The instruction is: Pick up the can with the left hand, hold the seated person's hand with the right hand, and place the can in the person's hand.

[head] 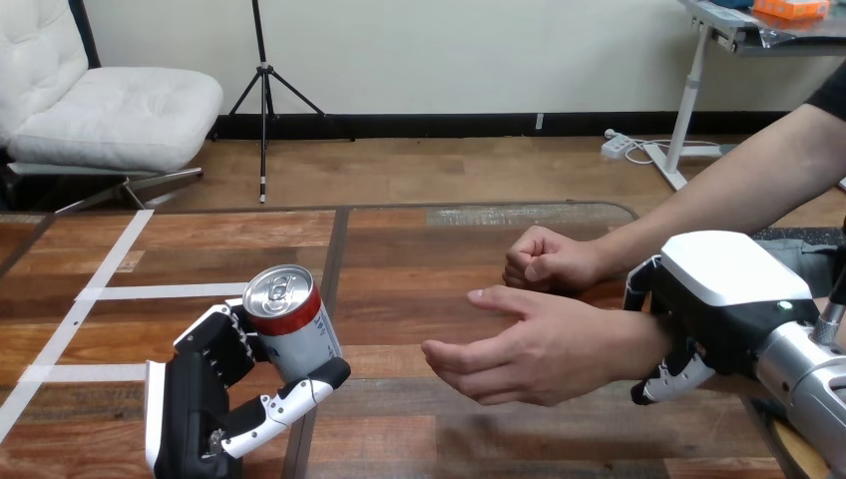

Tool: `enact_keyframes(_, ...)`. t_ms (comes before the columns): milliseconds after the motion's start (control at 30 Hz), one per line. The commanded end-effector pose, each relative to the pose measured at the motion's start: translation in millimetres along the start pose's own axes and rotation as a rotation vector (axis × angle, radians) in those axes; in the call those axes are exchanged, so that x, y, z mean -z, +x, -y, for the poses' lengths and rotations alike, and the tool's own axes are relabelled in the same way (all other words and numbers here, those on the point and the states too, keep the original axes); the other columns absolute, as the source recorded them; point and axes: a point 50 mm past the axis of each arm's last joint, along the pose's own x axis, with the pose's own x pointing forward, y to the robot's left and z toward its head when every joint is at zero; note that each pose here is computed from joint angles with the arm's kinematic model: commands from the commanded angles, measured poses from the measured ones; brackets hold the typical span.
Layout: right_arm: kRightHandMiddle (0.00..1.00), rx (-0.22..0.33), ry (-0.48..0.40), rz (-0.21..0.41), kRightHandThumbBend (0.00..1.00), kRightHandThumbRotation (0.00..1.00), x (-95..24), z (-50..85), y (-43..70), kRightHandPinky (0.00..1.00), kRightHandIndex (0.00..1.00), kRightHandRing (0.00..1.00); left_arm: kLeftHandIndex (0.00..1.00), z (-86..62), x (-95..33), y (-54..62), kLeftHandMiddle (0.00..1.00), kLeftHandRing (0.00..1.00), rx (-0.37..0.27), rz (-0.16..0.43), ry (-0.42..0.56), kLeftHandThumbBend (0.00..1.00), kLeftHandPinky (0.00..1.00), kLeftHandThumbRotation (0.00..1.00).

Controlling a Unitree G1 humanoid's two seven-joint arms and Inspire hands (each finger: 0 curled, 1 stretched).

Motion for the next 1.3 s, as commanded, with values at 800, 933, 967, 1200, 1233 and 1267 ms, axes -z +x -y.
enact_keyframes(800, 0.42, 0.154, -0.085, 0.138, 0.83, 0.0, -27.0, 47.4, 0.6, 0.26, 0.49, 0.34, 0.5, 9.9, -13.8, 22.2, 0.48, 0.43, 0.025, 0.106, -0.029, 0.73, 0.4, 0.0)
enact_keyframes(933, 0.44, 0.159, -0.104, 0.157, 0.82, 0.0, -32.0, 48.8, 2.9, 0.27, 0.49, 0.35, 0.5, 10.3, -14.1, 21.9, 0.48, 0.43, 0.027, 0.108, -0.027, 0.73, 0.4, 0.0)
enact_keyframes(967, 0.44, 0.159, -0.106, 0.16, 0.82, 0.0, -32.6, 48.9, 3.5, 0.28, 0.49, 0.35, 0.5, 10.5, -14.2, 21.8, 0.48, 0.43, 0.027, 0.108, -0.027, 0.73, 0.4, 0.0)
enact_keyframes(1200, 0.45, 0.165, -0.112, 0.176, 0.83, 0.0, -36.0, 48.0, 7.8, 0.3, 0.5, 0.37, 0.5, 12.4, -15.1, 22.4, 0.48, 0.43, 0.037, 0.11, -0.041, 0.73, 0.41, 0.0)
enact_keyframes(1233, 0.45, 0.166, -0.114, 0.18, 0.84, 0.0, -37.0, 47.9, 8.4, 0.3, 0.5, 0.37, 0.5, 12.9, -15.5, 22.6, 0.48, 0.43, 0.041, 0.112, -0.039, 0.73, 0.41, 0.0)
enact_keyframes(1267, 0.45, 0.166, -0.116, 0.183, 0.84, 0.0, -37.6, 47.8, 8.7, 0.3, 0.5, 0.37, 0.51, 13.1, -15.7, 22.8, 0.48, 0.43, 0.043, 0.114, -0.038, 0.73, 0.41, 0.0)
